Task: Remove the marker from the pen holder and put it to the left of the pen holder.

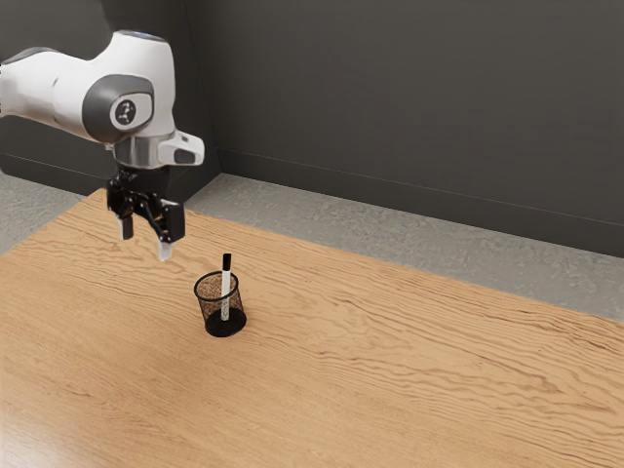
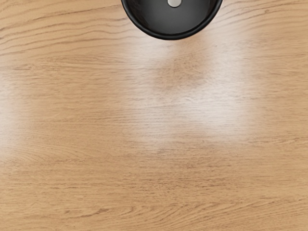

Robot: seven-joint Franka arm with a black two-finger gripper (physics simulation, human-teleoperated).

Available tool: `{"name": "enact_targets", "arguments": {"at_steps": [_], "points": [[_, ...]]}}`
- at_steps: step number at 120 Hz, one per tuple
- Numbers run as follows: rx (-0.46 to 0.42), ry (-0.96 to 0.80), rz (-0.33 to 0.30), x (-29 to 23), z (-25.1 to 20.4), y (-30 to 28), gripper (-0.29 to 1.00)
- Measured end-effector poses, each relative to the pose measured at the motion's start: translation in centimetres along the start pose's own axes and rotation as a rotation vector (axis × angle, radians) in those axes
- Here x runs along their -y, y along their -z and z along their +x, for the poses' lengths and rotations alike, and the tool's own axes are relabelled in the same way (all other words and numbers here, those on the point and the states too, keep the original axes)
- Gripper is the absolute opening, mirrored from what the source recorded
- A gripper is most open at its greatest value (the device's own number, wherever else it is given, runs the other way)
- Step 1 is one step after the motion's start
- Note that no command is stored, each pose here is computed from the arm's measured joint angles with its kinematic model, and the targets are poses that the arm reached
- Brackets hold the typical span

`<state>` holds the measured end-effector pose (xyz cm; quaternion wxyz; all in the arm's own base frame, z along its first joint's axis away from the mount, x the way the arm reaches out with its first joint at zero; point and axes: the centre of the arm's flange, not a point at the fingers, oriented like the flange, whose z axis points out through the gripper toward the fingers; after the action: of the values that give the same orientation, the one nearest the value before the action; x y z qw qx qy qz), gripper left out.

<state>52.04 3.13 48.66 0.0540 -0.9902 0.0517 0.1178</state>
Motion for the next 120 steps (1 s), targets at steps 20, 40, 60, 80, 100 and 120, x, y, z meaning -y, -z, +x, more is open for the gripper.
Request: {"name": "enact_targets", "arguments": {"at_steps": [20,40,60,80,100,120], "points": [[-0.006,-0.008,-0.001,-0.6,0.0,-3.5,0.7],[-0.036,-0.013,0.0,-1.0,0.0,-5.5,0.7],[-0.094,-0.003,-0.019,-1.7,2.7,-7.7,0.7],[-0.172,0.019,-0.036,-2.5,5.3,-8.7,0.7],[-0.233,0.042,-0.047,-2.7,6.8,-8.7,0.66],[-0.275,0.067,-0.056,-2.4,8.9,-8.4,0.64]]}}
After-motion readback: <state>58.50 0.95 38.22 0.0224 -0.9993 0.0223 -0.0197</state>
